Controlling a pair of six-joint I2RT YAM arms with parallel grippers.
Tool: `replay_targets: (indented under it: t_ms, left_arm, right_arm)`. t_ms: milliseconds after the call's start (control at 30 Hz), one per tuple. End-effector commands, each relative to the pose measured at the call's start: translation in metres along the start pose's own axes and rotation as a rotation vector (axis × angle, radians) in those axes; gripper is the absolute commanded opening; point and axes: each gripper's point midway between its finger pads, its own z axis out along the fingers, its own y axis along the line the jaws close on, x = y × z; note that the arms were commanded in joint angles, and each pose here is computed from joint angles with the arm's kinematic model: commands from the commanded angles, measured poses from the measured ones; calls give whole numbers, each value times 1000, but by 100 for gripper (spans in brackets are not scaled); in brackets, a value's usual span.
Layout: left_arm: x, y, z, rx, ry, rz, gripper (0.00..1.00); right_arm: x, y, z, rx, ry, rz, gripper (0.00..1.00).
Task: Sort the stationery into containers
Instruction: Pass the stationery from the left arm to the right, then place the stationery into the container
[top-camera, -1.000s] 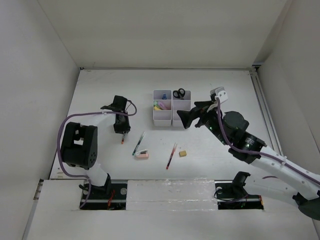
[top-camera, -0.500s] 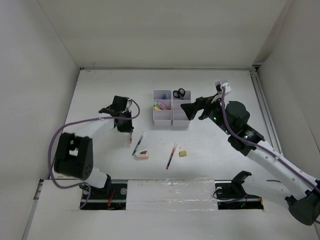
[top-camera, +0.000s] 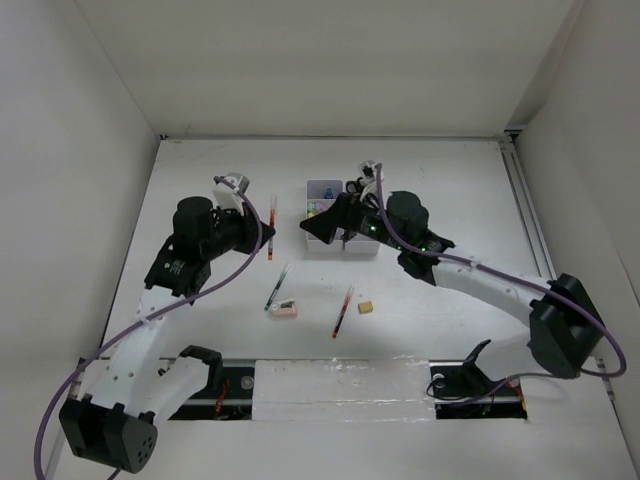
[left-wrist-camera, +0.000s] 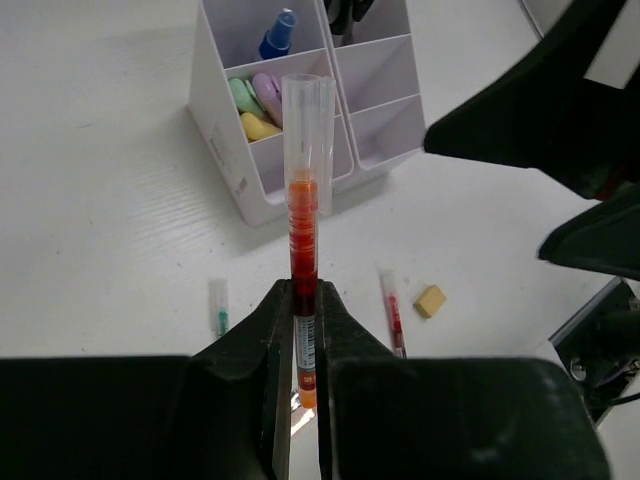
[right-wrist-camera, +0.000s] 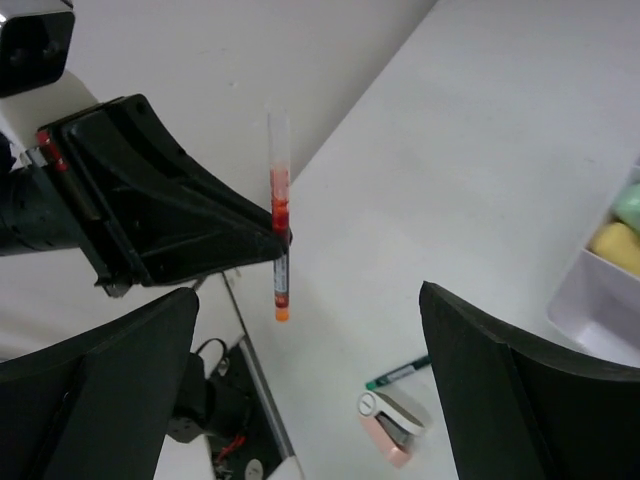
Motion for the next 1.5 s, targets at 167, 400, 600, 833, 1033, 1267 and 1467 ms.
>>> replay_targets:
  t_ms: [167,400,600,833,1033,1267,1467]
  left_arm:
    - [-9,-33,-10,174,-43,66,0]
    - [-7,-35,-14,185,-50,80,0]
    - [-9,-32,-13,167,-55,79,0]
    - [-10,-29,-12,149,-60,78,0]
    - [-12,-19,-12,85,-66,59,54]
    - [-8,-19,-11,92,-55,56,100]
    - [-9,-16,-11,74,-60,55,100]
  right_arm:
    - [-41,67,45,-205,-124,9,94]
    - [-28,63,72,-207,-85,17,81]
    - [-11,62,81,-206,-42,26,55]
    - [-7,62,81,-221,-29,24,0]
    - [-11,59,79,-202,-46,-24,0]
    - [-55,28,71,-153,-126,-189,0]
    - [-89,-28,44,-38,-212,-403,0]
